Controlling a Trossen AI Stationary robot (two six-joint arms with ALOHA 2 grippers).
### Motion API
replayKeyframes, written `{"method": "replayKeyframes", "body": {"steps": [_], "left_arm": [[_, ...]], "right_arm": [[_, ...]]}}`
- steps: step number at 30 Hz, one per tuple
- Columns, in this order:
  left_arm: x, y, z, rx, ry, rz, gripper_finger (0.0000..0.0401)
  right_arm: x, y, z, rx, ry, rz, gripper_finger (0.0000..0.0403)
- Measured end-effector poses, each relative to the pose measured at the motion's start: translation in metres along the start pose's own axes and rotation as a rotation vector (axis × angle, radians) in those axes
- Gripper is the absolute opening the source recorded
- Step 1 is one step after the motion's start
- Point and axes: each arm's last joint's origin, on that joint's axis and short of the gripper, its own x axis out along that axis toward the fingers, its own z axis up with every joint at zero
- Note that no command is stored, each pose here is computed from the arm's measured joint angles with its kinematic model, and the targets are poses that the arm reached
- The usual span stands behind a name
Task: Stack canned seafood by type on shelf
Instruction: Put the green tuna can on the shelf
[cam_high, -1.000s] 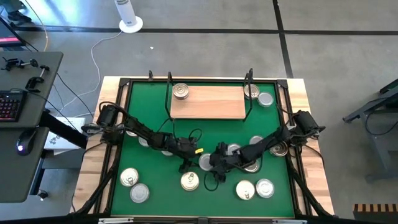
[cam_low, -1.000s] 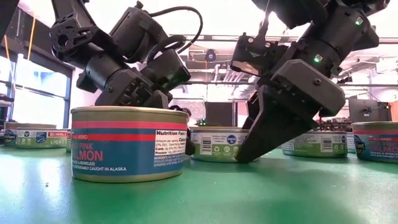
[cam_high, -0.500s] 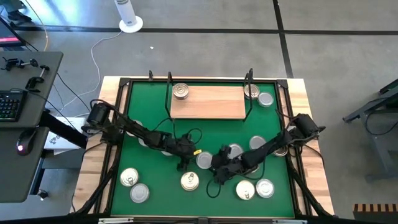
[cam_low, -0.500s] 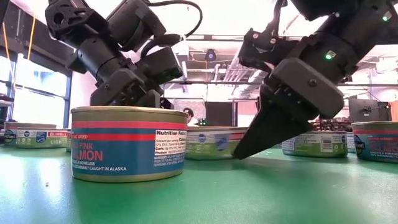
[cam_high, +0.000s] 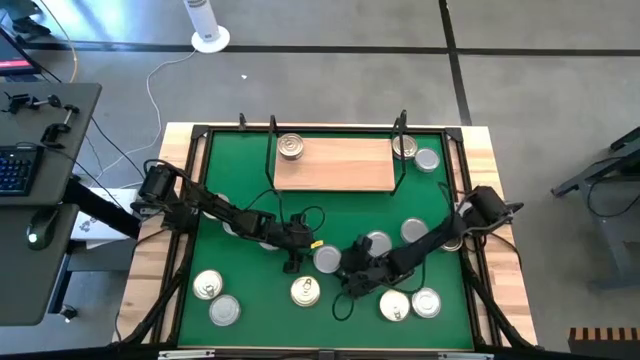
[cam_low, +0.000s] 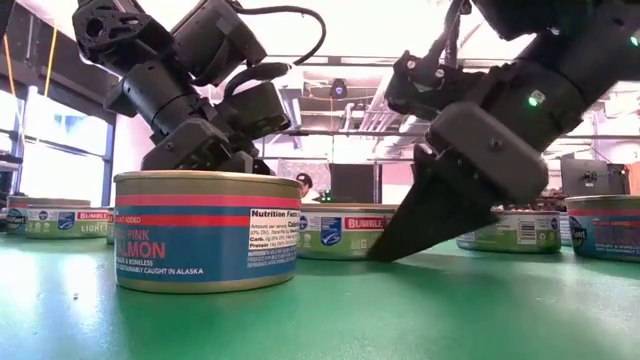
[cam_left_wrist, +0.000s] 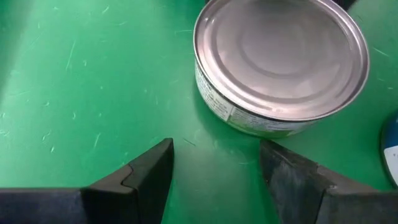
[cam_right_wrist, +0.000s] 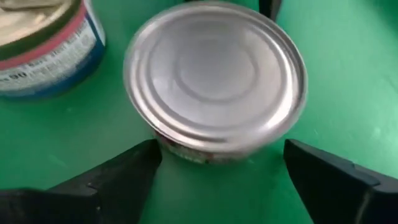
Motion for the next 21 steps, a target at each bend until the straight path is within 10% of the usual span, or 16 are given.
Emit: {"method": "replayKeyframes", "body": {"steps": [14, 21], "left_arm": [[0.000, 0.000, -0.001, 0.006, 0.000, -0.008, 0.0223], [0.000, 0.000, 0.000, 0.005, -0.015, -0.003, 0.0223]], "right_arm": [[0.004, 0.012, -0.002, -0.033, -0.136, -0.006, 0.0358], [0.000, -0.013, -0.027, 0.118, -0.224, 0.177, 0.0358]]}}
